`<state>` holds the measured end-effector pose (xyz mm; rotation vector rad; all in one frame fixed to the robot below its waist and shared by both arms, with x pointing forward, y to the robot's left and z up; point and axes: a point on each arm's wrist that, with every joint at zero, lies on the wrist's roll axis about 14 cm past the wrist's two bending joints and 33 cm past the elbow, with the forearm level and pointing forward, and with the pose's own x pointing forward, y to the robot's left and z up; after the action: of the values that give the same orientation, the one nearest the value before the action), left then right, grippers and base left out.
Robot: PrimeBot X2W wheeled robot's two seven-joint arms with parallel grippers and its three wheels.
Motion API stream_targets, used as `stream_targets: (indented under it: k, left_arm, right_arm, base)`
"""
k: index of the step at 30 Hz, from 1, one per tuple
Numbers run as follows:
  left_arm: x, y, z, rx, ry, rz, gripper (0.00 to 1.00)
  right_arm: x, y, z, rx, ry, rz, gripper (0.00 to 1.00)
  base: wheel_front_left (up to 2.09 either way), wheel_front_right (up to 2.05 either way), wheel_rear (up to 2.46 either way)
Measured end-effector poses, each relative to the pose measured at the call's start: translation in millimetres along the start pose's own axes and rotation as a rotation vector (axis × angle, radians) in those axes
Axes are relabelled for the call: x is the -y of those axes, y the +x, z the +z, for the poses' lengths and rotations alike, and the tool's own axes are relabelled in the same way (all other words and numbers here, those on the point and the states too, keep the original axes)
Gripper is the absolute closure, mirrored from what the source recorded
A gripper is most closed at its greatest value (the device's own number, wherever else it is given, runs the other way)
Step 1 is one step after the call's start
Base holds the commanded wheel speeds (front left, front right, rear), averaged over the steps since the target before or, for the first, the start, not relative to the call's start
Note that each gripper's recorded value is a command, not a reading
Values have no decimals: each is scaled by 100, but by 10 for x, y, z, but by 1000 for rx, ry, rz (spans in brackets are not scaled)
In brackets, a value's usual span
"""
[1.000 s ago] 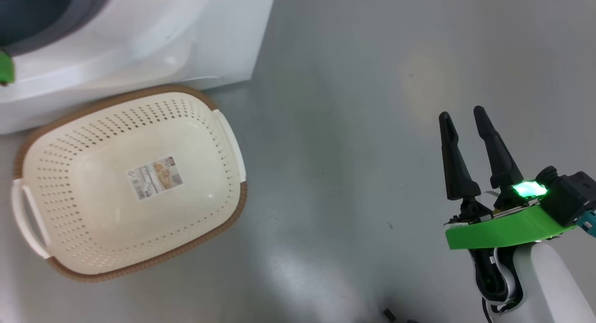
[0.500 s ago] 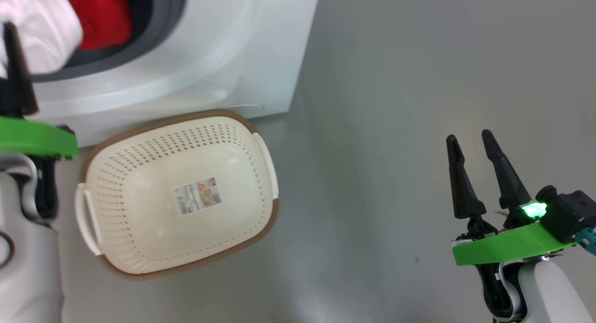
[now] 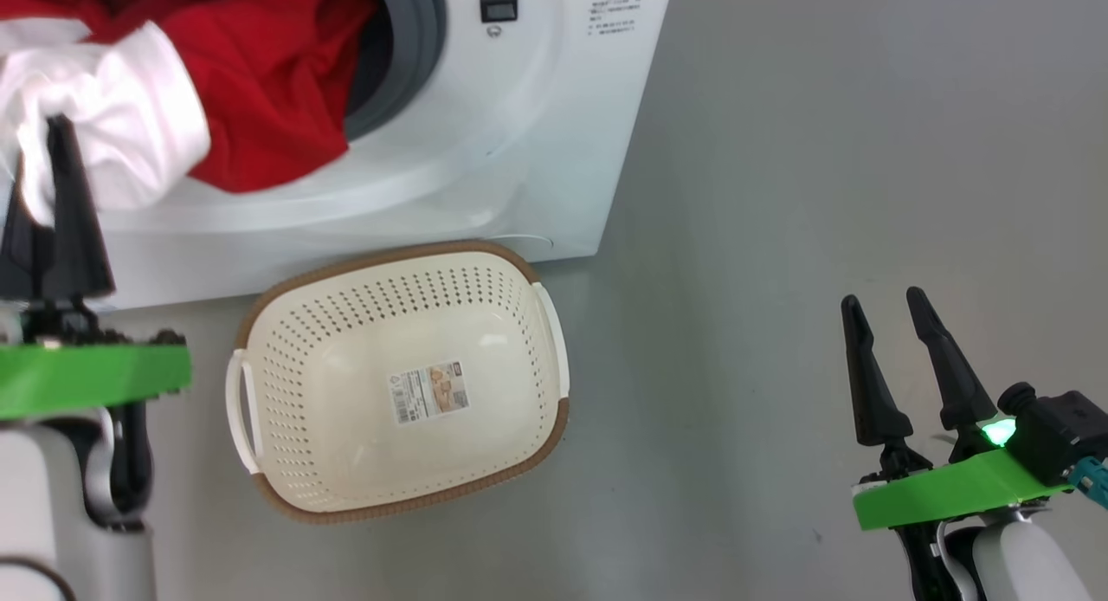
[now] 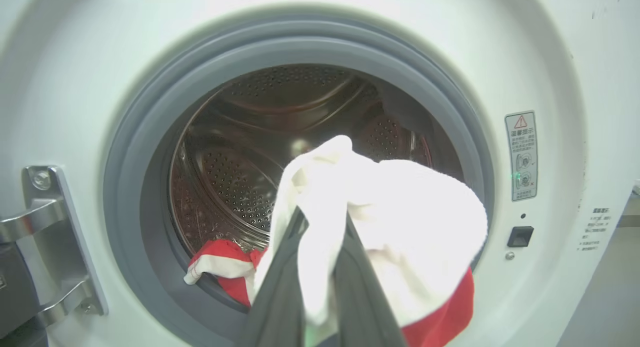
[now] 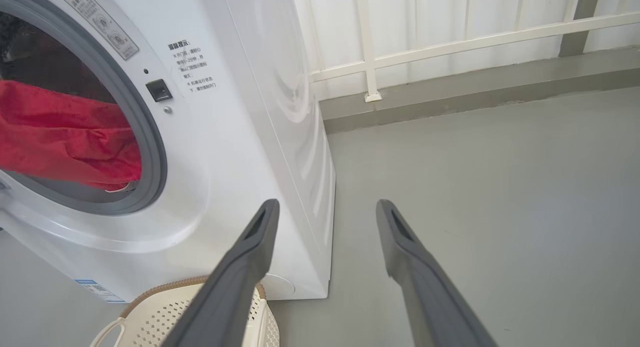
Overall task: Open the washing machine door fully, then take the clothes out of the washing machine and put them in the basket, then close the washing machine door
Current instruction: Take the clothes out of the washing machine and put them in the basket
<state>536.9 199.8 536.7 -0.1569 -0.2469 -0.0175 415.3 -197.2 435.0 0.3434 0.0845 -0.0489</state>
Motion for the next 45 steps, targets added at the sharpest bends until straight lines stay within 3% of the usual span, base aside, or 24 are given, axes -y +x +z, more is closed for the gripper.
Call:
stream_targets:
  k: [19, 26, 45]
  left_arm:
    - [188, -393, 868, 222, 19, -41, 100]
    - [247, -455, 389, 84, -27, -45, 100]
    - [318, -749, -1419, -420, -99, -32, 100]
  right_arm:
    - [-124, -87, 42, 6, 4, 38, 0]
    - [-102, -79, -18, -11, 3, 32, 0]
    - [60, 109, -276, -66, 0, -15, 0]
  base:
    - [0, 0, 0]
    - [0, 0, 0]
    - [0, 0, 0]
